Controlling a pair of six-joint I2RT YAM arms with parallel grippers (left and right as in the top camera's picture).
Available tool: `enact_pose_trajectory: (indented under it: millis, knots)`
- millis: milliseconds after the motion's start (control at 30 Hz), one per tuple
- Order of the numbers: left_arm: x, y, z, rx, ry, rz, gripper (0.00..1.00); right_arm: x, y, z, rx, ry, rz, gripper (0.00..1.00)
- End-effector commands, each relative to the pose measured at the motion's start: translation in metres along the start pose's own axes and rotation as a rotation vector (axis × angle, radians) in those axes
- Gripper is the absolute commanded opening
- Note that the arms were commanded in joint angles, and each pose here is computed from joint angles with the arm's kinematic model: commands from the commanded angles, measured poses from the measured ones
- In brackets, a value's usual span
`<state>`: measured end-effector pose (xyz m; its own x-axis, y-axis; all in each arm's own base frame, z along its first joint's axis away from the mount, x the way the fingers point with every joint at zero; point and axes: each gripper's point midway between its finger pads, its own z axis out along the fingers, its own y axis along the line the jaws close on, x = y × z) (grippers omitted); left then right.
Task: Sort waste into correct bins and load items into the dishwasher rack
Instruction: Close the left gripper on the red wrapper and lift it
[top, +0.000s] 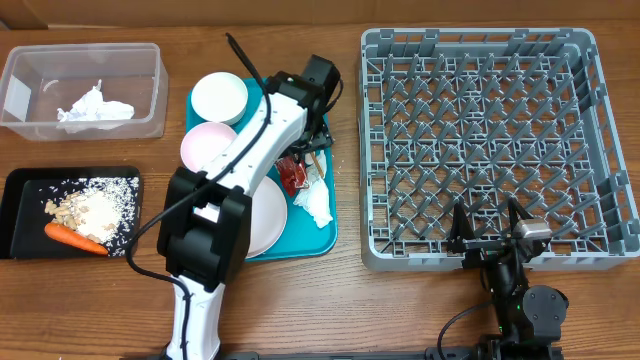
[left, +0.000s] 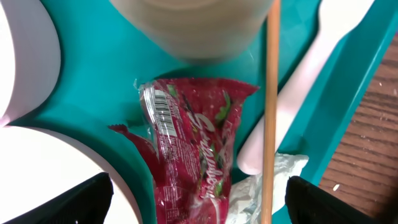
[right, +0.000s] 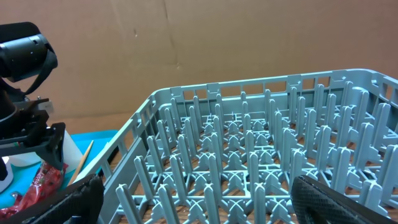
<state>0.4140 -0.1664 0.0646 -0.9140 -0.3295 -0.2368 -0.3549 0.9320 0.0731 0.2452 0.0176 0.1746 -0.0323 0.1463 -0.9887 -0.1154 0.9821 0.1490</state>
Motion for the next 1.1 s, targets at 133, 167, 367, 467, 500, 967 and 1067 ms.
enact_pose_trajectory:
  millis: [133, 167, 367, 467, 500, 967, 1067]
  knots:
    - [0.002, 0.0, 0.008, -0.077, -0.06, 0.033, 0.93, 0.002, -0.003, 0.0, 0.013, -0.005, -0.006, 1.0]
    - [0.002, 0.001, 0.008, -0.08, -0.062, 0.033, 0.92, 0.002, -0.003, 0.0, 0.013, -0.005, -0.006, 1.0]
    - [0.004, 0.005, 0.011, -0.12, -0.09, 0.013, 0.91, 0.002, -0.003, 0.0, 0.013, -0.005, -0.007, 1.0]
    - [0.008, 0.008, 0.019, -0.15, -0.117, 0.01, 0.93, 0.002, -0.003, 0.0, 0.013, -0.005, -0.006, 1.0]
    - [0.01, 0.009, 0.023, -0.152, -0.117, 0.011, 0.93, 0.002, -0.003, 0.0, 0.013, -0.005, -0.006, 1.0]
    - [0.014, 0.013, 0.036, -0.159, -0.125, 0.016, 0.78, 0.002, -0.003, 0.0, 0.013, -0.005, -0.007, 1.0]
    - [0.014, 0.013, 0.036, -0.158, -0.125, 0.016, 0.72, 0.002, -0.003, 0.0, 0.013, -0.005, -0.006, 1.0]
